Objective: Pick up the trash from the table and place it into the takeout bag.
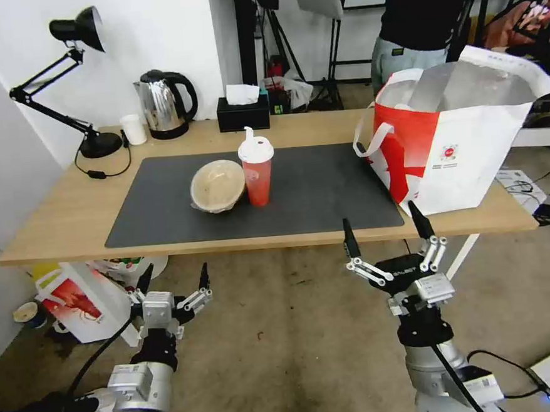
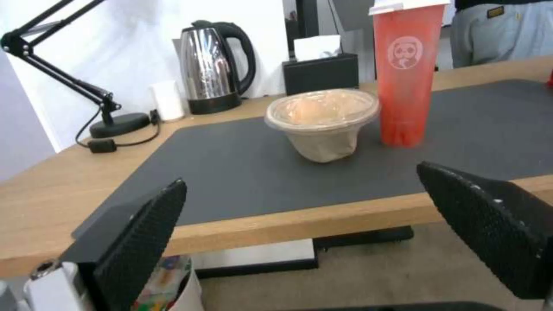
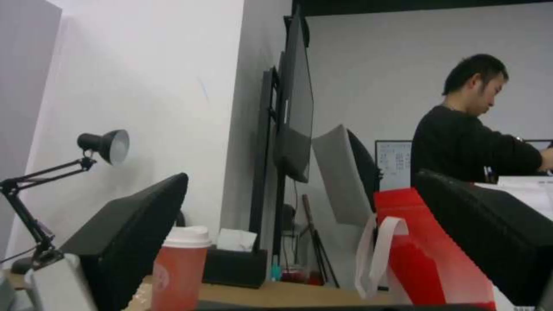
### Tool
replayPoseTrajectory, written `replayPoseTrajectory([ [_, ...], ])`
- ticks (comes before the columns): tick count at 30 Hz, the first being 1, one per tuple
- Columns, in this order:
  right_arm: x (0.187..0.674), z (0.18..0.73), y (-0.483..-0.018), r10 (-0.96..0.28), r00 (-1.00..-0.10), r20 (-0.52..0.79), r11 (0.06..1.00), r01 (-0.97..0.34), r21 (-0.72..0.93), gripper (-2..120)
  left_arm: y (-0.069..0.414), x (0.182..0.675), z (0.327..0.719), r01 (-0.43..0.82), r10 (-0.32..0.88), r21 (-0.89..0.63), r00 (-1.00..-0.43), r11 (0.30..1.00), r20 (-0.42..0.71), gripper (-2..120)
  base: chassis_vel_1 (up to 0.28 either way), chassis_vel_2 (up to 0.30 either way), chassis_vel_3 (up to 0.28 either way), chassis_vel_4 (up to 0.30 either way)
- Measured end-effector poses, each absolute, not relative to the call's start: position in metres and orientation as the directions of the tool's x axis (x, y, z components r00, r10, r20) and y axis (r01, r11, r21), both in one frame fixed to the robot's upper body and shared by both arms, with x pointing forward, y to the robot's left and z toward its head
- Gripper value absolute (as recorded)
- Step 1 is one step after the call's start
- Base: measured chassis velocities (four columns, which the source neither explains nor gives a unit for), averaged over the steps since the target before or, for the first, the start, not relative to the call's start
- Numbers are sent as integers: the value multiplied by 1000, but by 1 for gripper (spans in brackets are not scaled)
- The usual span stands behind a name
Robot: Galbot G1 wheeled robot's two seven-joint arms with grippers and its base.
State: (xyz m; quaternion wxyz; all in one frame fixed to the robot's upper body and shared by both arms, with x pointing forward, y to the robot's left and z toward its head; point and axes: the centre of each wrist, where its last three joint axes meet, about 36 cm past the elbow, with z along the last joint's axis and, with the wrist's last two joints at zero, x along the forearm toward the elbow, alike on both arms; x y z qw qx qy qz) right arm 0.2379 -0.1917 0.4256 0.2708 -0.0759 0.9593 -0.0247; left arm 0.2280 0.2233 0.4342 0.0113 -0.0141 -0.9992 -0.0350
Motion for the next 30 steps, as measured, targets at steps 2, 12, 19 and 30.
replayPoseTrajectory([
  [2, 236, 424, -191, -160, -844, -513, 987, -135, -86, 100, 223, 228, 434, 29, 27, 70, -999, 997, 24, 100, 0, 0, 0, 0],
  [12, 220, 409, -193, -199, -851, -486, 980, -173, -98, 100, 223, 228, 434, 29, 27, 70, -999, 997, 24, 100, 0, 0, 0, 0],
  [19, 211, 406, -195, -232, -852, -470, 973, -207, -106, 100, 223, 228, 434, 29, 27, 70, -999, 997, 24, 100, 0, 0, 0, 0],
  [30, 206, 403, -205, -298, -842, -450, 954, -264, -139, 100, 223, 228, 434, 29, 27, 70, -999, 997, 24, 100, 0, 0, 0, 0],
])
